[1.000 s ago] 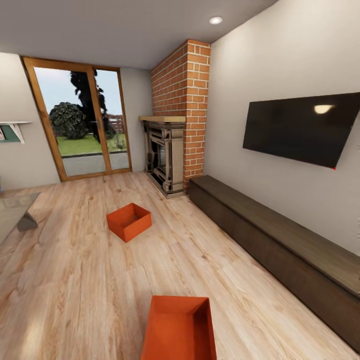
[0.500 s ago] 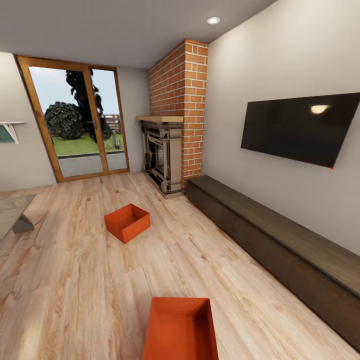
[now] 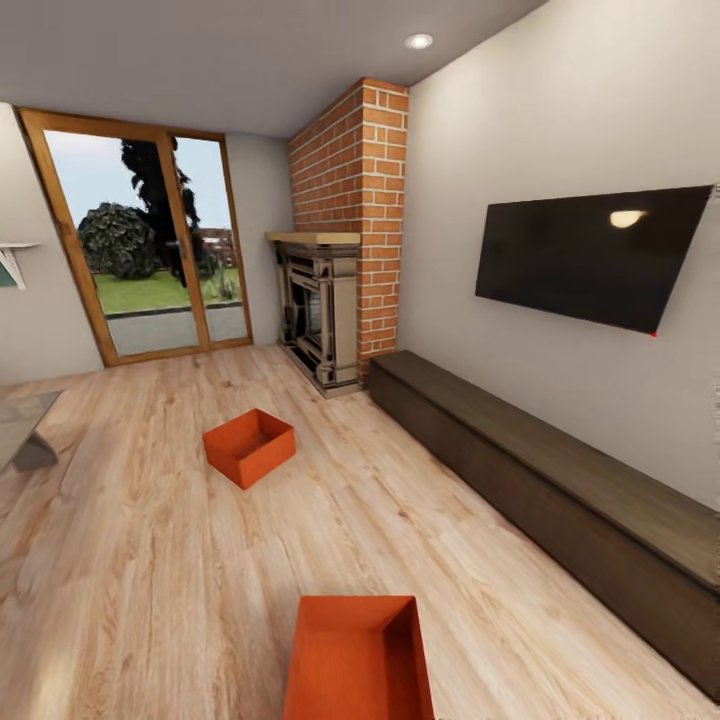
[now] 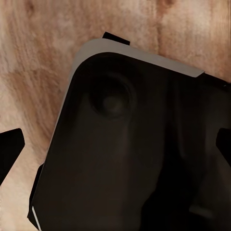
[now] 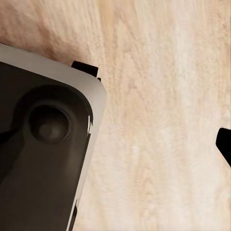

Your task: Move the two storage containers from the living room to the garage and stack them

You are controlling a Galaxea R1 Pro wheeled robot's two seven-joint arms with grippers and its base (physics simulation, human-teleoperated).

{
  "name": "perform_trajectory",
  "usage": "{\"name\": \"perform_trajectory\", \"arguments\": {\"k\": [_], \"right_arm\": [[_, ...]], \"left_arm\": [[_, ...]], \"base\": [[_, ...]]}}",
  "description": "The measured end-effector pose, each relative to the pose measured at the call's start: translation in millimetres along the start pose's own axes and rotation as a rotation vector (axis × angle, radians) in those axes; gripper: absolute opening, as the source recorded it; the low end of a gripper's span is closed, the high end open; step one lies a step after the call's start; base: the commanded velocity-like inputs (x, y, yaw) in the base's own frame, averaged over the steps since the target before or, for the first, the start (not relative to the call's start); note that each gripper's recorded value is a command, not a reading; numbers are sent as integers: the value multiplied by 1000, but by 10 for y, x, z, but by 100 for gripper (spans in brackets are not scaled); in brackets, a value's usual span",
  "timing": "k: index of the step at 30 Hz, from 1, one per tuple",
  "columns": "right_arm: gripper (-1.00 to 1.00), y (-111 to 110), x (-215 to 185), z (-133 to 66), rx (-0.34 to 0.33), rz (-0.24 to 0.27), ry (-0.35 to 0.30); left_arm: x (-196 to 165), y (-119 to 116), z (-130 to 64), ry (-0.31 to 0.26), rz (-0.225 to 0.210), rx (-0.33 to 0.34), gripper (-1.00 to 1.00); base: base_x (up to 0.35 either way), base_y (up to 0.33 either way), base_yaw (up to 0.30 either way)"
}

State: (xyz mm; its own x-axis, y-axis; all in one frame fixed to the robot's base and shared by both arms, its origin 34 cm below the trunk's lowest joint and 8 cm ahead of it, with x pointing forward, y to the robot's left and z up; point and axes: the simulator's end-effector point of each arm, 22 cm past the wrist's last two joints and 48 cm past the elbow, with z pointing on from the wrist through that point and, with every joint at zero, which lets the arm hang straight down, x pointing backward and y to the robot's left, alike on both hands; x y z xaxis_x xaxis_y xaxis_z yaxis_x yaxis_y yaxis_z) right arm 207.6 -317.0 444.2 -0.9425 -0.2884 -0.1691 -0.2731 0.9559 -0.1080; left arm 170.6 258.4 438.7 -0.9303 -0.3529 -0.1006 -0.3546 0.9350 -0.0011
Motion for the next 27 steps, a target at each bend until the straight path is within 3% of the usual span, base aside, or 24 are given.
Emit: {"name": "perform_trajectory", "arguments": {"k": [14,27], "right_arm": [[100,14,-3,0,-6,-25,-2],[100,16,1,0,-5,-16,1]], "left_arm": [[-4,12,0,-1,-3,-2,100],[-19,20,1,-4,-17,-4,100]], "base": [[0,0,-12],[0,0,0]]}}
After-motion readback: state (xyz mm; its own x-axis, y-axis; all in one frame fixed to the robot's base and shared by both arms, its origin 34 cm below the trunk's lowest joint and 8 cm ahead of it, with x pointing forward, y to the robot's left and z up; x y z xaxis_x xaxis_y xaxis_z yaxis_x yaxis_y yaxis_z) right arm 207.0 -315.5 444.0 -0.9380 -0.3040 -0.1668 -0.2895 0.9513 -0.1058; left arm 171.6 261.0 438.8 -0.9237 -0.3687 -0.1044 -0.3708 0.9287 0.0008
